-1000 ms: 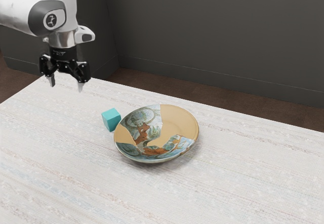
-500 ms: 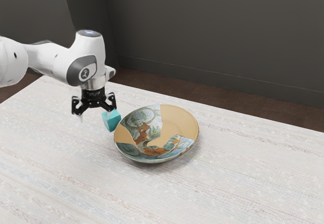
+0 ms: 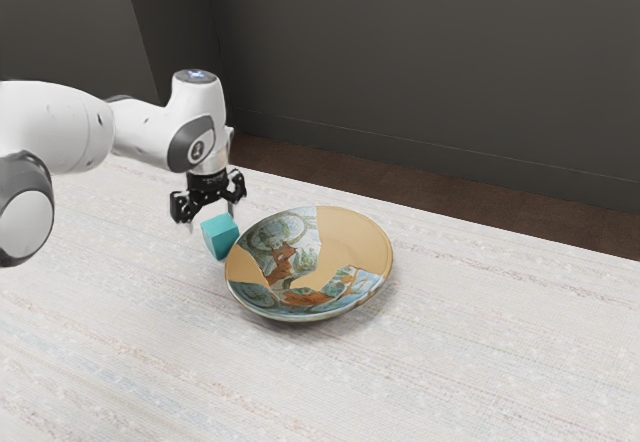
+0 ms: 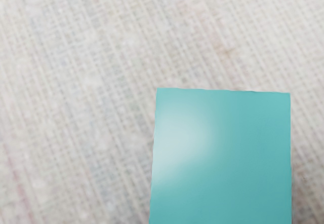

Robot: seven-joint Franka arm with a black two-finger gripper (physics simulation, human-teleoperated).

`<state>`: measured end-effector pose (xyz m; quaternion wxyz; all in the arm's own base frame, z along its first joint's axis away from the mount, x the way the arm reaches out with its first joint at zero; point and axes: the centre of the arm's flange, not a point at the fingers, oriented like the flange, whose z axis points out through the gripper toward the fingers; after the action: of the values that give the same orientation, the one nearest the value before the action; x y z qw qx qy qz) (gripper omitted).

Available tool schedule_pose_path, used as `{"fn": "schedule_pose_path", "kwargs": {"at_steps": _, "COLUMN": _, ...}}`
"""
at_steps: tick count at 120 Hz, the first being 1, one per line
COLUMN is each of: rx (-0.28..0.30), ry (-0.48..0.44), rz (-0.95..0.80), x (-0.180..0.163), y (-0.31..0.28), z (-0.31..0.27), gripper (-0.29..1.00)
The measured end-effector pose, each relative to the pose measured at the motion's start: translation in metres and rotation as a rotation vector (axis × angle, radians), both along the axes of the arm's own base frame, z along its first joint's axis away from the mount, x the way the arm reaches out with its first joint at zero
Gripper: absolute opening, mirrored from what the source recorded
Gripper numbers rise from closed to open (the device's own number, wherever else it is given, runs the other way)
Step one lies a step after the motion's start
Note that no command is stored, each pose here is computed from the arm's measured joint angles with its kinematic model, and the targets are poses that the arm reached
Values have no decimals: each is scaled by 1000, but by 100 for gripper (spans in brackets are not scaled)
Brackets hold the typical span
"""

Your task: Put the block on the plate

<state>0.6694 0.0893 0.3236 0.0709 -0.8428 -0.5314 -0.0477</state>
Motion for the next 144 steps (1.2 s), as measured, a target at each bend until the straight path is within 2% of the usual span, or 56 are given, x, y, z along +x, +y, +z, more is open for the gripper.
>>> {"fn": "schedule_pose_path", "kwargs": {"at_steps": 30, "rx": -69, "ry": -6, "rz": 3, "x": 30, "y": 22, "z": -19, "gripper": 70}}
{"fn": "schedule_pose_path", "kwargs": {"at_steps": 70, "rx": -97, "ry": 25, "rz": -60, "x": 54, "y": 35, "z": -33, "gripper": 70}}
{"fn": "schedule_pose_path", "kwargs": {"at_steps": 88, "rx": -103, "ry": 33, "rz": -81, "x": 58, "y": 40, "z": -36, "gripper": 70}}
{"fn": "schedule_pose_path", "kwargs": {"at_steps": 114, "rx": -148, "ry": 66, "rz": -90, "x": 48, "y": 37, "z": -50, "gripper": 70}}
{"fn": "schedule_pose_path", "kwargs": {"at_steps": 144, "rx": -159, "ry": 77, "rz": -107, "x": 47, "y": 39, "z": -56, "gripper": 70}}
